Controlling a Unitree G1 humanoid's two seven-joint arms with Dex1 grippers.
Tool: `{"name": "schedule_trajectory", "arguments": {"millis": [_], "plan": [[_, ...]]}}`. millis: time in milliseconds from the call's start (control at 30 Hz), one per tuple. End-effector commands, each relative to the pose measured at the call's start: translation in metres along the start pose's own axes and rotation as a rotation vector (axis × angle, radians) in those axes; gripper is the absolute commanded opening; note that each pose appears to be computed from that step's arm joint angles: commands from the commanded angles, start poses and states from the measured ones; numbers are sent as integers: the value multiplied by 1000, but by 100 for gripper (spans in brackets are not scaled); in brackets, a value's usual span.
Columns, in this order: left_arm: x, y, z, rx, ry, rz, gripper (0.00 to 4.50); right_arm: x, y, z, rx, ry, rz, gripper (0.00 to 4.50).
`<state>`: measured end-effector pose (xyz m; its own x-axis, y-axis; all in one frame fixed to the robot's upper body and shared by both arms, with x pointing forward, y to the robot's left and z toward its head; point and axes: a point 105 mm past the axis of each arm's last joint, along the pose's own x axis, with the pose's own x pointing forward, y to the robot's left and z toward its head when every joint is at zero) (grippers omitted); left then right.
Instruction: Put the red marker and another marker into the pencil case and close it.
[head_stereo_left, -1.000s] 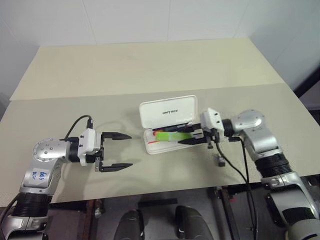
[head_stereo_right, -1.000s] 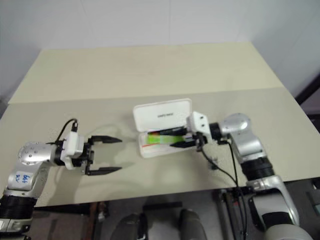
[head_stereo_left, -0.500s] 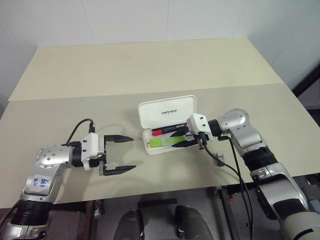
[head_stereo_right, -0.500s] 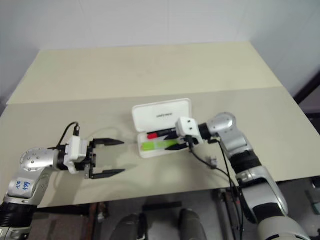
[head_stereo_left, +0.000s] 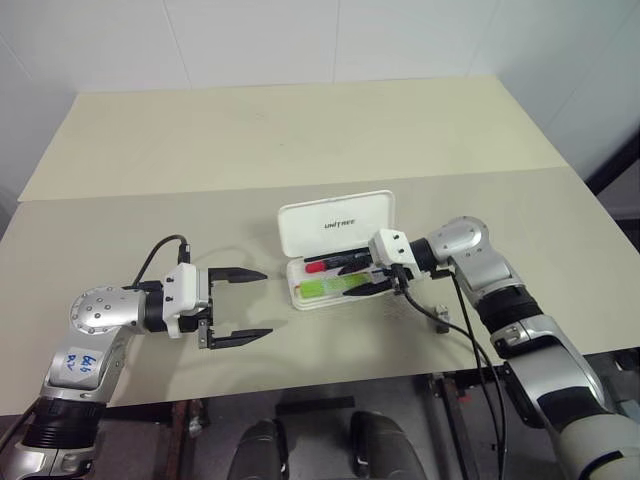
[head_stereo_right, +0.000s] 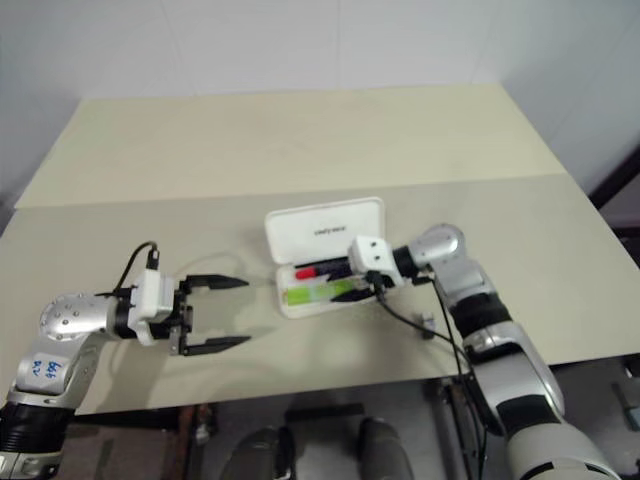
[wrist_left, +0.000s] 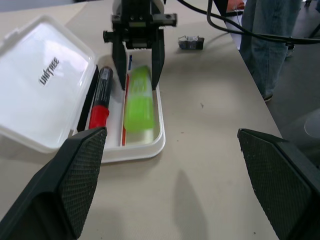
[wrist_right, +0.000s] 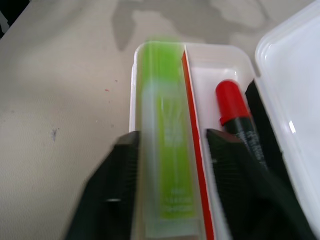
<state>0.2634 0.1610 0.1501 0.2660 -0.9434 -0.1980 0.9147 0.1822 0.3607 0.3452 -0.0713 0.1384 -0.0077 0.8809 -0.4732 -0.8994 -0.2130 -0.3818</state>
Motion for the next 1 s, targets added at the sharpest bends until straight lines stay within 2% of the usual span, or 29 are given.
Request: {"name": "schedule_trajectory", "arguments": {"millis": [33, 100, 133, 333, 433, 500, 700, 833, 1000], "plan": [[-1, 5, 10, 39, -13, 5, 450, -2, -9, 18, -54, -55, -16, 357], [0, 5, 10, 40, -14, 4, 450, -1, -11, 26, -71, -81, -21, 429], [0, 6, 10, 41, -14, 2, 450, -1, -11, 30, -78, -94, -21, 447], [8, 4, 13, 42, -33, -23, 450, -11, -9, 61, -74, -220, -31, 447], [10, 4, 13, 40, -38, -31, 450, -15, -5, 65, -65, -231, -32, 447], [18, 0, 16, 40, -60, -54, 450, -29, 4, 67, -41, -246, -62, 447], [40, -7, 23, 30, -128, -116, 450, -78, 25, 51, 85, -172, -269, 447], [53, -15, 30, 24, -180, -147, 450, -124, 45, 30, 156, -51, -489, 447], [61, -20, 30, -5, -207, -178, 450, -158, 74, 13, 260, 74, -672, 447]]}}
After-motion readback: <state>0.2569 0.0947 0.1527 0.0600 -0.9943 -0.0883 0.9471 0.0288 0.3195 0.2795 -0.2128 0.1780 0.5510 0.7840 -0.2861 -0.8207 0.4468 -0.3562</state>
